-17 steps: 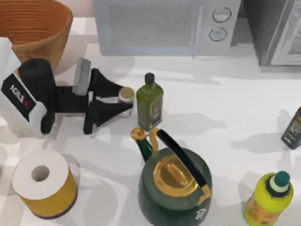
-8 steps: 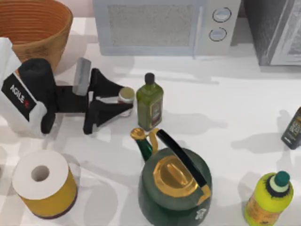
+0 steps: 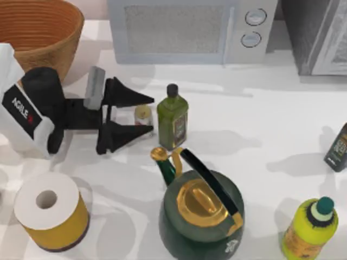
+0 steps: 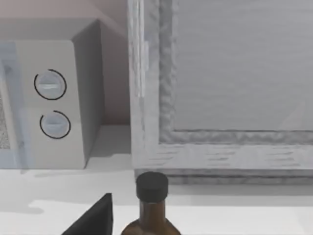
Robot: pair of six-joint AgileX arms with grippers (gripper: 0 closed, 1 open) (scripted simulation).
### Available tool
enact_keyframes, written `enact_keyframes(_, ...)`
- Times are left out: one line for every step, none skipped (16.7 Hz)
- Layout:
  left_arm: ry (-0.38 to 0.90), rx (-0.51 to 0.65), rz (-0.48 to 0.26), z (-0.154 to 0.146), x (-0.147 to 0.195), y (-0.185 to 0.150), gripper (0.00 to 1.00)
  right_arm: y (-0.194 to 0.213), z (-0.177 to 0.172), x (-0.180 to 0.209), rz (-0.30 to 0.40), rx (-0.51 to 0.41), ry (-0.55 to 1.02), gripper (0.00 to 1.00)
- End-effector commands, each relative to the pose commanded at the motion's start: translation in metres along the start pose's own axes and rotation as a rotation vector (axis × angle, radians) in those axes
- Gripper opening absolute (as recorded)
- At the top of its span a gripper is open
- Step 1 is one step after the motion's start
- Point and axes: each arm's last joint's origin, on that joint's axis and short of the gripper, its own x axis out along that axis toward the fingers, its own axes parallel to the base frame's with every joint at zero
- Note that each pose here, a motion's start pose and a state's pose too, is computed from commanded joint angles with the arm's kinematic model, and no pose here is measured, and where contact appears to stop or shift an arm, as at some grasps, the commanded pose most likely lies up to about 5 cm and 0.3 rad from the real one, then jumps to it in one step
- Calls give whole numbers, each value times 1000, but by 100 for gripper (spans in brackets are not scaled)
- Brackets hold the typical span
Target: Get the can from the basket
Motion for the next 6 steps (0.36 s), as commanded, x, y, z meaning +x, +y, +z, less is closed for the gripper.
enact_keyframes(0, 0, 0, 0, 0, 0, 100, 0, 0, 0, 0, 0, 0, 100)
enact_keyframes(0, 0, 0, 0, 0, 0, 100, 0, 0, 0, 0, 0, 0, 100)
enact_keyframes(0, 0, 0, 0, 0, 0, 100, 0, 0, 0, 0, 0, 0, 100)
enact_keyframes(0, 0, 0, 0, 0, 0, 100, 0, 0, 0, 0, 0, 0, 100)
enact_keyframes(0, 0, 0, 0, 0, 0, 100, 0, 0, 0, 0, 0, 0, 100)
enact_keyframes(0, 0, 0, 0, 0, 0, 100, 0, 0, 0, 0, 0, 0, 100)
